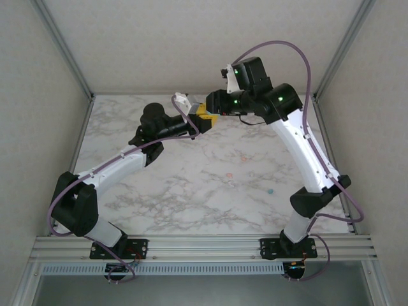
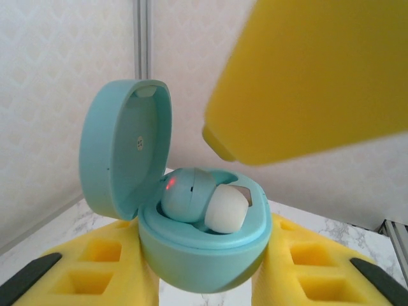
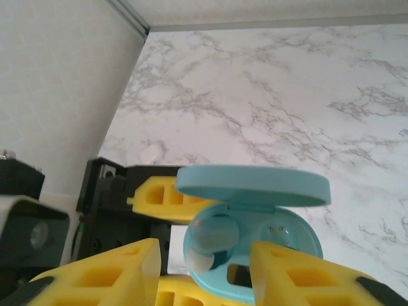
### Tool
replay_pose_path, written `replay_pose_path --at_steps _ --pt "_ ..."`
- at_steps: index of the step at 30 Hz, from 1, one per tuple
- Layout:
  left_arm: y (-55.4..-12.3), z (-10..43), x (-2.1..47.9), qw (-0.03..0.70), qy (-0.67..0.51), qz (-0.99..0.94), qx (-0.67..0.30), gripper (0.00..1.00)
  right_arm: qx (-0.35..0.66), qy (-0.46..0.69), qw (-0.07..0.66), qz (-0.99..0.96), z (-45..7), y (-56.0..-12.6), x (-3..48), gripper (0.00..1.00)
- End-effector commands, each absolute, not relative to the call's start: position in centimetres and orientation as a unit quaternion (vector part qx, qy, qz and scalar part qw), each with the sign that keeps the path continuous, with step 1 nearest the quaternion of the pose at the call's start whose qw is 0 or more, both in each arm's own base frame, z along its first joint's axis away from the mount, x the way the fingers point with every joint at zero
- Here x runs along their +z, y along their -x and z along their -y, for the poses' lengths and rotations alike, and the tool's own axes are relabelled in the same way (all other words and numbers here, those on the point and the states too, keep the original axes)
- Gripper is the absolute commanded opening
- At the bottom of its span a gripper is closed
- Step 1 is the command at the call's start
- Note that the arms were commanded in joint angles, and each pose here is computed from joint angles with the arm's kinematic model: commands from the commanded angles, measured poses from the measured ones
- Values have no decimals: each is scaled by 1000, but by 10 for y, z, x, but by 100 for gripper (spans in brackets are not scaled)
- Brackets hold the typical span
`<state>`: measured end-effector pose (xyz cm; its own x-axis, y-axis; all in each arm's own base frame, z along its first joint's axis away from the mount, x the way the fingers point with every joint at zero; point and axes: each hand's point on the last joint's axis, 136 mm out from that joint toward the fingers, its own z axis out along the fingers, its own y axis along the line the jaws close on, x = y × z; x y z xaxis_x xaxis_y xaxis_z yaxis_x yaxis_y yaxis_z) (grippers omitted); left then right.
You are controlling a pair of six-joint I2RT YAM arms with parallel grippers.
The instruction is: Insert wireless bluetooth earbuds into charging case
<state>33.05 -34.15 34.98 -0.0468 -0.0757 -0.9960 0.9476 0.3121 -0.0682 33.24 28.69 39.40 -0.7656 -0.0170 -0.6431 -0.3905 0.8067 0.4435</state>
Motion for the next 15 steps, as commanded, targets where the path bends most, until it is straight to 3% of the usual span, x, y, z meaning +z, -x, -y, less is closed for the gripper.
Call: replay_pose_path --at_steps 1,15 --pt "-330 340 358 595 -384 -555 -436 19 282 95 295 -908 -288 -330 387 40" --pt "-329 345 351 589 -400 -558 -426 19 254 89 278 -922 -290 -341 370 35"
